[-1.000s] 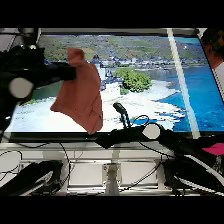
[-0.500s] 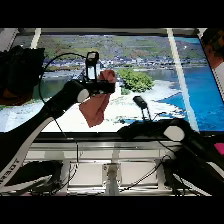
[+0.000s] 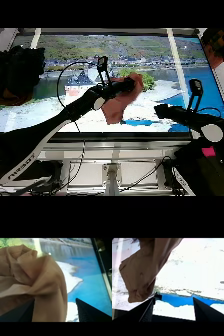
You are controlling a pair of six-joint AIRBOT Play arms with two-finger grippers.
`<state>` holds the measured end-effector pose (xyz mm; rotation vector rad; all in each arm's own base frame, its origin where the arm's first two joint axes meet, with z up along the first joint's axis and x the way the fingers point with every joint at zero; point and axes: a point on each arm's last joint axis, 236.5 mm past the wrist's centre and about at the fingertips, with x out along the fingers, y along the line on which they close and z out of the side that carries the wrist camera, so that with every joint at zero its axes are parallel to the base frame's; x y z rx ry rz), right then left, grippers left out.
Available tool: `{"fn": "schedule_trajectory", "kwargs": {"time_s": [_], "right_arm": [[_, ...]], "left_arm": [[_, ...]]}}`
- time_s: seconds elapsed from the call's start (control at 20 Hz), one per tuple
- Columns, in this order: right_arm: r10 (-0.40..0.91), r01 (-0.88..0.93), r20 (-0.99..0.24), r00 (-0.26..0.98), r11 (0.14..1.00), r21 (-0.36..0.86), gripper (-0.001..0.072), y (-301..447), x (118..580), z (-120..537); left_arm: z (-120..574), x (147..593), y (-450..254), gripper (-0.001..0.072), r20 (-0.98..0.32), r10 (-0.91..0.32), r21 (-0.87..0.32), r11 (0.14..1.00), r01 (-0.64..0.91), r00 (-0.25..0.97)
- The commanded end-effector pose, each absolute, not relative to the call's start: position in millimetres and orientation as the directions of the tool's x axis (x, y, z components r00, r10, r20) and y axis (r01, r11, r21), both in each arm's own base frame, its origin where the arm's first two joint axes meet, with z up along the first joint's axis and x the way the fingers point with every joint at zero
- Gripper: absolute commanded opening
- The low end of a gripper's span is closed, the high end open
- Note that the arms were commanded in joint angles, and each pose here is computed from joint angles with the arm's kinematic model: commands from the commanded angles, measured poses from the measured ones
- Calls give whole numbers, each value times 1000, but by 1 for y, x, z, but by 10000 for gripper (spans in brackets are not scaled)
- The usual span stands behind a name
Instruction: Fold the clothes and pants, and hang the long-sleeved shirts on hangers.
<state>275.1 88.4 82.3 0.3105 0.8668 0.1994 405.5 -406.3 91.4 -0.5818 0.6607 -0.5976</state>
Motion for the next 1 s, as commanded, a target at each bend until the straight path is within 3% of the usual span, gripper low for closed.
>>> {"fn": "schedule_trajectory", "kwargs": {"time_s": [0.0, 0.15, 0.4, 0.55, 0.6, 0.65, 0.8, 0.85, 0.9, 0.95], "right_arm": [[253, 10, -723, 643, 941, 339, 533, 71, 279, 80], [340, -6, -732, 590, 909, 417, 532, 93, 279, 71], [589, -2, -721, 366, 775, 632, 532, 159, 275, 37], [633, -79, -740, 230, 770, 634, 532, 195, 266, 6], [613, -118, -759, 222, 789, 603, 532, 198, 269, -7], [592, -115, -771, 237, 805, 582, 532, 195, 276, -15], [549, -72, -757, 353, 823, 563, 532, 175, 309, -12], [543, -61, -752, 374, 824, 564, 532, 168, 317, -6], [532, -53, -749, 394, 827, 559, 532, 159, 324, 0], [512, -54, -753, 414, 839, 541, 532, 149, 332, 6]], "left_arm": [[101, 417, -400, 611, -346, -655, -608, 702, 371, 672], [130, 439, -366, 611, -300, -609, -490, 759, 429, 734], [184, 474, -269, 610, -256, -475, -451, 829, 330, 842], [162, 461, -217, 591, -445, -375, -350, 908, 228, 813], [148, 450, -205, 522, -526, -344, -318, 928, 195, 778], [135, 440, -198, 480, -590, -323, -297, 939, 172, 740], [89, 404, -200, 474, -746, -304, -285, 950, 129, 592], [72, 390, -206, 371, -778, -313, -291, 948, 128, 545], [54, 374, -216, 134, -803, -334, -314, 941, 126, 493], [36, 358, -227, 56, -823, -362, -347, 930, 117, 437]]}}
